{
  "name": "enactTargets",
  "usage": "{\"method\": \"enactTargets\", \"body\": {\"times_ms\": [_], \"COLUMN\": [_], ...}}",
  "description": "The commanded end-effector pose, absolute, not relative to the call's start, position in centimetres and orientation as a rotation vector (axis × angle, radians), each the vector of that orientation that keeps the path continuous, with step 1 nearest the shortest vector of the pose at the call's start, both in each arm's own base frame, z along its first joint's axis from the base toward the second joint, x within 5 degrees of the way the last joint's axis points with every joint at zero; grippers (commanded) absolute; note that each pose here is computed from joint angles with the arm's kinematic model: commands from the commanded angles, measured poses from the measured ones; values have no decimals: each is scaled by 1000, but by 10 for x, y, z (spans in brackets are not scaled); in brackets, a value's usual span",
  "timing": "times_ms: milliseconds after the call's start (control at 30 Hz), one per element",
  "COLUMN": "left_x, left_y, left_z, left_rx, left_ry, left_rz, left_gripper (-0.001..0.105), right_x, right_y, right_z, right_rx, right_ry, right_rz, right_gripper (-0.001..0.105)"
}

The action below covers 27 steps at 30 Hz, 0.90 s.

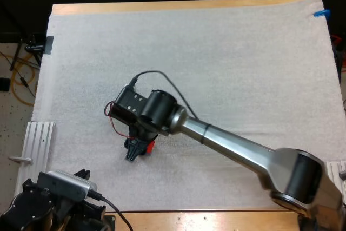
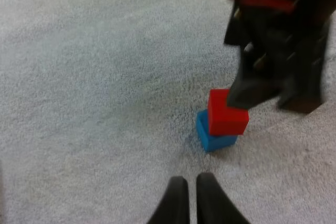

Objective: Stack red cube on blue cube

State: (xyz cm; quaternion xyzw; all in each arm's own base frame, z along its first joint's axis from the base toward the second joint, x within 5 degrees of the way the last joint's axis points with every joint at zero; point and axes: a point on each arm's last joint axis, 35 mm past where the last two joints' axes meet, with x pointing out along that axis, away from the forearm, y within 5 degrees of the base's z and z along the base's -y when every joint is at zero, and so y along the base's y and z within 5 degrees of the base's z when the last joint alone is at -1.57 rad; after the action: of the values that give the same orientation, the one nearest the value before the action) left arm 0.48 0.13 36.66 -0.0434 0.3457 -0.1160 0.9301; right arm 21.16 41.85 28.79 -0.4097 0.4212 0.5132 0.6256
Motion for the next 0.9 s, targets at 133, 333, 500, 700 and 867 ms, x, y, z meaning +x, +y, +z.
{"method": "enactTargets", "body": {"times_ms": [133,333,500,700,867], "left_x": [13,38,74,121,158], "left_y": [-3,-14,-30,-44,-33], "left_z": [375,385,391,392,391], "left_rx": [-114,-100,-66,-50,-138], "left_ry": [642,583,558,517,493], "left_rz": [-255,-254,-250,-204,-200], "left_gripper": [25,49,49,49,49], "right_x": [226,283,332,372,381], "right_y": [390,349,304,242,186], "right_z": [334,354,360,364,368], "right_rx": [-859,-678,-570,-484,-421], "right_ry": [893,865,876,891,883], "right_rz": [1143,1012,865,714,604], "right_gripper": [65,65,65,65,65]}}
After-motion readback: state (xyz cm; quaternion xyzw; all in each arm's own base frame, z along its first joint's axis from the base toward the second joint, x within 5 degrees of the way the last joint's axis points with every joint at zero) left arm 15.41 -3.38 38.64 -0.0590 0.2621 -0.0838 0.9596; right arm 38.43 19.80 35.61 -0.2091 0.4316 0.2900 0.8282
